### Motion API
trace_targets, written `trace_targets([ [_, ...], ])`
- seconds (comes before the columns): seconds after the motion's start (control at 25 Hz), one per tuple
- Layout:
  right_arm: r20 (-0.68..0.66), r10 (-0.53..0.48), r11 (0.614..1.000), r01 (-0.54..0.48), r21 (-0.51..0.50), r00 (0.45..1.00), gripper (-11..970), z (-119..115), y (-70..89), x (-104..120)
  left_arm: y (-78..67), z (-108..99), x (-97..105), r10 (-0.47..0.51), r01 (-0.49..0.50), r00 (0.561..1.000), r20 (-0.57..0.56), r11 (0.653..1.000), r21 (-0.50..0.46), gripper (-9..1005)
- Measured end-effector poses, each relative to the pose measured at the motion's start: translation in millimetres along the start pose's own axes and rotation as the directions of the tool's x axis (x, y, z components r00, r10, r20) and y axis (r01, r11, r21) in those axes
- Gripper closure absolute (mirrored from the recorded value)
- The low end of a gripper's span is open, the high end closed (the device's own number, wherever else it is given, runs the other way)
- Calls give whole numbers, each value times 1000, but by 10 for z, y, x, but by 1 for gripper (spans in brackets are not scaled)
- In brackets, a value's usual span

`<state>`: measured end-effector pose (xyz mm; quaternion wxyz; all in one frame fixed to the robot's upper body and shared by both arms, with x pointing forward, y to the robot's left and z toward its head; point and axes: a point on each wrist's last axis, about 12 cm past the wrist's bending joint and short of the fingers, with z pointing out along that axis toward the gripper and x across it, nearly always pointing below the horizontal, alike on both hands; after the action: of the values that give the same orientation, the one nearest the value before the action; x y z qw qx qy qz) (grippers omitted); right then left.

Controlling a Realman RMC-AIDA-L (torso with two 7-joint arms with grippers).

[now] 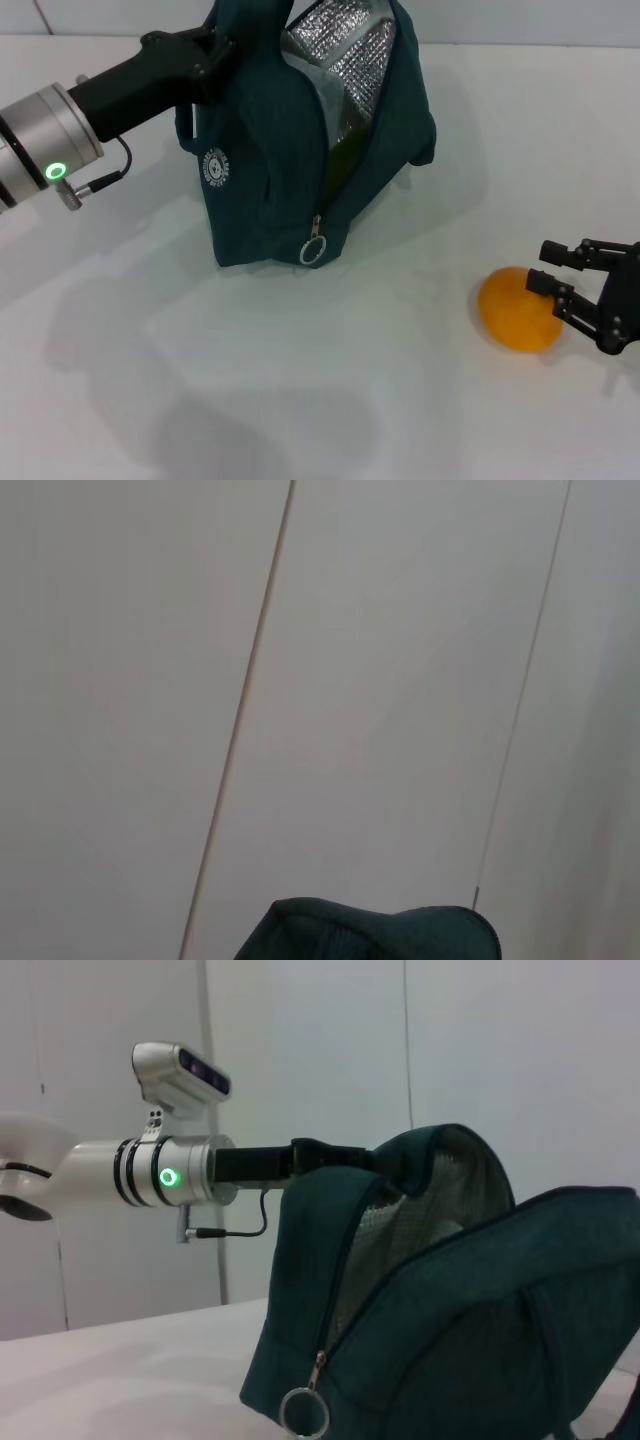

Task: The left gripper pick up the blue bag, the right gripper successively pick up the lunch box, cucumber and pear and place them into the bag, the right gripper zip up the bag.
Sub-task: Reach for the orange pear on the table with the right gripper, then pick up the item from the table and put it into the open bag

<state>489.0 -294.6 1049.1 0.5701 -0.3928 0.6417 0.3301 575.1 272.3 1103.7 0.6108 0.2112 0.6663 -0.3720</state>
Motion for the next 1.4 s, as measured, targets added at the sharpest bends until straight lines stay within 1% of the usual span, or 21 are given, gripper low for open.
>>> trace_targets([
  [0.12, -2, -1, 1000, 1, -4, 1000, 654, 2, 2, 1, 0, 1, -1, 0, 0, 1000, 0, 1000, 0, 935],
  [0.36, -11, -5, 1000, 5, -20, 1000, 692, 14, 12, 4, 0, 3, -4, 17, -17, 1000, 2, 1000, 0, 935],
  [0.64, -12, -8, 1000, 8, -17, 1000, 737, 20, -1, -1, 0, 5, -6, 19, -19, 1000, 3, 1000, 1, 934],
  [0.88, -13, -18, 1000, 18, -9, 1000, 825, 44, -40, -20, 1, 6, -8, 23, -23, 1000, 3, 1000, 1, 933],
  [1.08, -17, -28, 999, 28, -16, 999, 919, 57, -47, -31, 1, 5, -8, 23, -23, 1000, 4, 1000, 0, 933],
  [1.28, -5, -42, 999, 42, -23, 999, 920, 75, -70, -71, 7, -13, -15, 20, -20, 1000, 15, 1000, -7, 932],
  [1.4, 47, -72, 997, 72, 8, 996, 920, 51, -113, -150, 8, -22, -17, 20, -19, 1000, 19, 1000, -9, 932],
])
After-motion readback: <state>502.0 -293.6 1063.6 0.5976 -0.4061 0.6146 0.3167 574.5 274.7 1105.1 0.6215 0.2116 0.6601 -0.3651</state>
